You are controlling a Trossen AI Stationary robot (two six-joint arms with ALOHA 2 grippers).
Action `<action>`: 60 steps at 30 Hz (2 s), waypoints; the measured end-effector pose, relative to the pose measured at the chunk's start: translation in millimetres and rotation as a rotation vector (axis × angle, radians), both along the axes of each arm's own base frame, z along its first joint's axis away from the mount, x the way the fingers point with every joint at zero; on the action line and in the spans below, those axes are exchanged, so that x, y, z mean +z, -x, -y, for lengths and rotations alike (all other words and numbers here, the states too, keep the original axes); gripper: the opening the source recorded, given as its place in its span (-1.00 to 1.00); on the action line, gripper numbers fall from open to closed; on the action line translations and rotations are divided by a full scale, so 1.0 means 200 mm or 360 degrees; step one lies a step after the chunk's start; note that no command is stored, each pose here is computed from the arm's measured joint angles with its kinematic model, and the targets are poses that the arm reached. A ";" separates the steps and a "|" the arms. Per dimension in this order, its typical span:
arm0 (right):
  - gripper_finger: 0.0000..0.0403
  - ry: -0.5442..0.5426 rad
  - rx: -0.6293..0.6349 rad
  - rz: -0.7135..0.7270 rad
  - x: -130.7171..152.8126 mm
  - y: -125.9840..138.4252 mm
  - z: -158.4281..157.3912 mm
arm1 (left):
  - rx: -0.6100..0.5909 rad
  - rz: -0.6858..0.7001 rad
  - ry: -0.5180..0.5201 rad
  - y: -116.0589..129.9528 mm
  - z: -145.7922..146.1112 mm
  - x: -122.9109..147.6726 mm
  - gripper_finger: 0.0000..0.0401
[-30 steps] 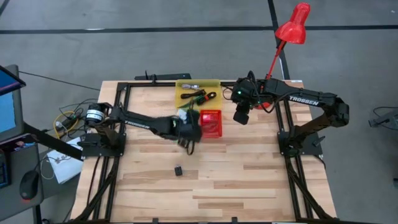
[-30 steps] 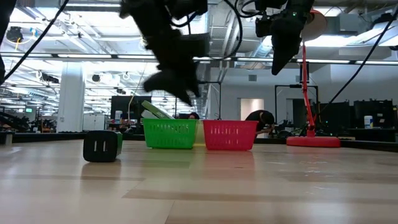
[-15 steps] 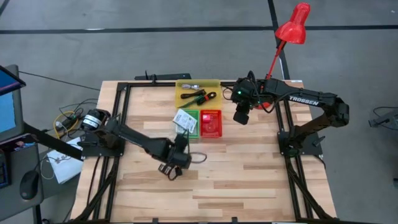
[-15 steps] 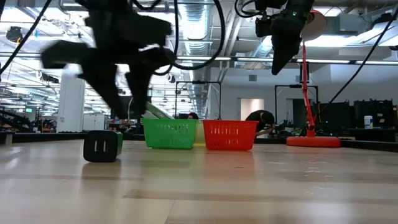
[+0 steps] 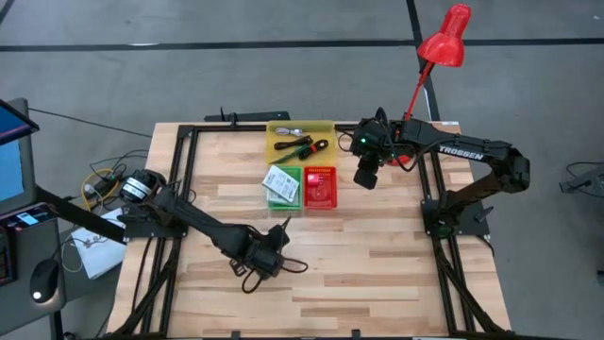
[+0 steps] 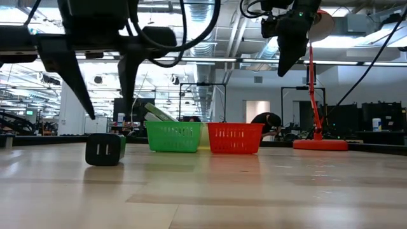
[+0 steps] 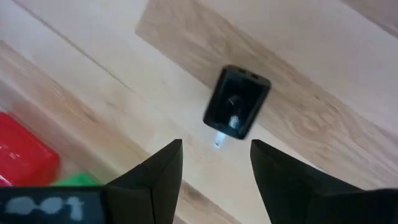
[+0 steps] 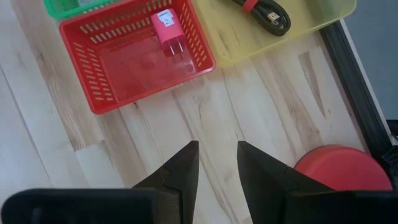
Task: Pick and place items into bin
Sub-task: Put the black charger adapter into the red bin
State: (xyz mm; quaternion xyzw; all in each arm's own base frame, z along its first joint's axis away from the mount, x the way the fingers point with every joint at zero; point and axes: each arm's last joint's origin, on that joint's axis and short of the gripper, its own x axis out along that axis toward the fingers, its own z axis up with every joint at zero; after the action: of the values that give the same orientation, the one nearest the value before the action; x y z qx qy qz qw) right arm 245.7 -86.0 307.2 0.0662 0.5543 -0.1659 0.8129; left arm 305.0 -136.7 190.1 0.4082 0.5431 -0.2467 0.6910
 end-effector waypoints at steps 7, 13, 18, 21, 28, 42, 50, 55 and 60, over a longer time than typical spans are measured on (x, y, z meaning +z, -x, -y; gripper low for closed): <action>-0.48 0.0000 0.0000 0.0000 0.00 0.00 0.00 | -0.0219 0.0008 0.0048 -0.02 0.01 0.00 -0.11; -0.48 0.0000 0.0000 -0.0001 0.00 0.00 0.00 | -0.0347 0.0012 0.0053 -0.02 0.02 0.00 -0.11; -0.48 0.0000 0.0000 0.0000 0.00 0.00 0.00 | -0.0356 0.0007 0.0045 -0.03 0.02 -0.01 -0.05; -0.48 -0.0001 0.0000 -0.0001 0.00 0.00 0.00 | -0.0359 -0.0006 0.0041 -0.03 0.03 -0.05 -0.01; -0.48 -0.0001 0.0000 -0.0001 0.00 0.00 0.00 | -0.0406 -0.0025 0.0025 -0.04 0.03 -0.08 0.01; -0.48 -0.0004 -0.0011 0.0006 0.00 0.00 0.00 | -0.0439 -0.0085 0.0033 -0.07 0.02 -0.16 0.01; -0.48 -0.0001 -0.0011 0.0014 0.00 0.00 0.00 | -0.0431 -0.0096 0.0063 -0.09 -0.01 -0.16 0.01; -0.48 -0.0001 -0.0011 0.0014 0.00 0.00 0.00 | -0.0423 -0.0103 0.0087 -0.09 -0.02 -0.16 0.01; -0.48 -0.0001 -0.0011 0.0014 0.00 0.00 0.00 | -0.0428 -0.0106 0.0108 -0.09 -0.02 -0.16 0.01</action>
State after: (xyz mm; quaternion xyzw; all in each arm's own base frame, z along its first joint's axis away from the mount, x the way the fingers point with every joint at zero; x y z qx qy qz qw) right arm 246.4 -86.2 307.5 0.0690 0.5505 -0.1682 0.8148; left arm 323.6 -132.2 158.6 0.4453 0.4974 -0.3688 0.6467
